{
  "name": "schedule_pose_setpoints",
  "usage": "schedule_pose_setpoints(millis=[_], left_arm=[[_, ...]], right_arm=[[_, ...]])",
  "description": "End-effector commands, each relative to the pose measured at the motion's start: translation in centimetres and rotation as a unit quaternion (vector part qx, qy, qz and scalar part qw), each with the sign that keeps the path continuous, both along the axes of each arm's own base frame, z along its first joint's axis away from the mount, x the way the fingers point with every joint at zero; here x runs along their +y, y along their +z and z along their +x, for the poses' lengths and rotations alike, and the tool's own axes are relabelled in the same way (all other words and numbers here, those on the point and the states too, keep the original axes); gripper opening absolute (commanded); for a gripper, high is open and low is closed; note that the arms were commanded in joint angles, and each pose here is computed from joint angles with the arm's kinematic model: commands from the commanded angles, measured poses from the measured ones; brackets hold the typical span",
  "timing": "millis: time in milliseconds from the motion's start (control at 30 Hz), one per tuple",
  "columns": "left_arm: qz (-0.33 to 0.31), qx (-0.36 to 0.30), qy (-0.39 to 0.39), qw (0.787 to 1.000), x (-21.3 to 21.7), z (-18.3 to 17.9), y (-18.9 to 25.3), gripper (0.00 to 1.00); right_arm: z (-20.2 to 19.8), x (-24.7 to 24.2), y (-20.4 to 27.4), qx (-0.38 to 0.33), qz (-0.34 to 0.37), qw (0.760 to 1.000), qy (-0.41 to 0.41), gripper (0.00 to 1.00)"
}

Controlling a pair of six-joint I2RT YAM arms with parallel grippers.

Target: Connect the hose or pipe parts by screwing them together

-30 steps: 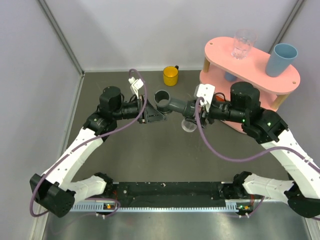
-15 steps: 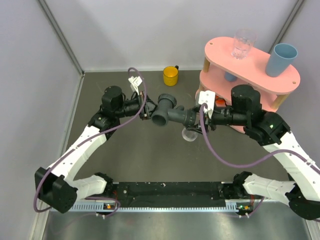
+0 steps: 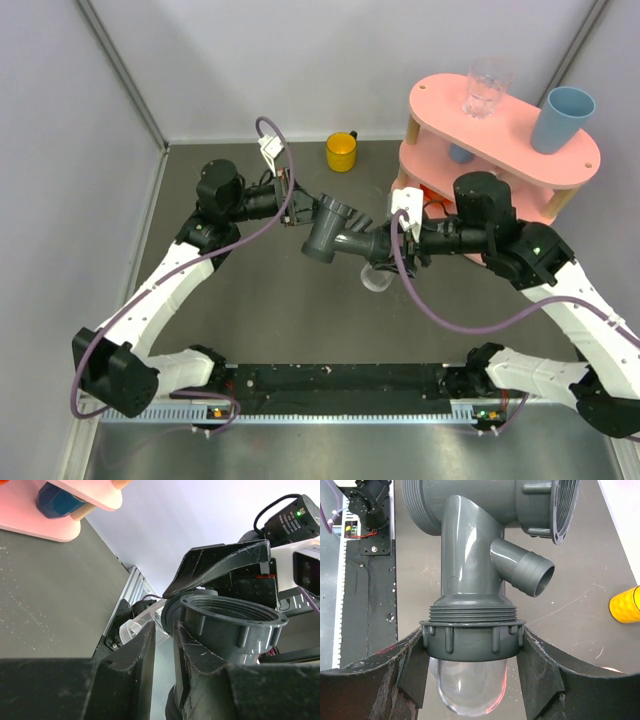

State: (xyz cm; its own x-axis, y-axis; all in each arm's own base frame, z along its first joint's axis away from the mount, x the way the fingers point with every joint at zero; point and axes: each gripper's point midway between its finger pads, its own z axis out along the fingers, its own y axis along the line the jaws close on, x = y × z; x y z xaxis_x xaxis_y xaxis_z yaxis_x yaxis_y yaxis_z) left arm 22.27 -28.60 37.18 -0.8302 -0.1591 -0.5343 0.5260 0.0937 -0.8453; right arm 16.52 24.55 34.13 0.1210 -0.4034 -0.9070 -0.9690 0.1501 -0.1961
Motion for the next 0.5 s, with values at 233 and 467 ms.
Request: schedule_pose_setpoints(millis=[233, 467], left_arm=[[-0.019, -0.077, -0.042, 0.996, 0.6, -2.9, 2.9, 0.34], [-0.011, -0.033, -0.009, 0.999, 0.1, -1.0, 2.6, 0.37]], right_arm=[[1.1, 0.6, 1.1, -0.016, 0.007, 1.000, -0.002, 0.00], [-0.2, 0.5, 0.8, -0.005, 0.007, 1.000, 0.024, 0.00]])
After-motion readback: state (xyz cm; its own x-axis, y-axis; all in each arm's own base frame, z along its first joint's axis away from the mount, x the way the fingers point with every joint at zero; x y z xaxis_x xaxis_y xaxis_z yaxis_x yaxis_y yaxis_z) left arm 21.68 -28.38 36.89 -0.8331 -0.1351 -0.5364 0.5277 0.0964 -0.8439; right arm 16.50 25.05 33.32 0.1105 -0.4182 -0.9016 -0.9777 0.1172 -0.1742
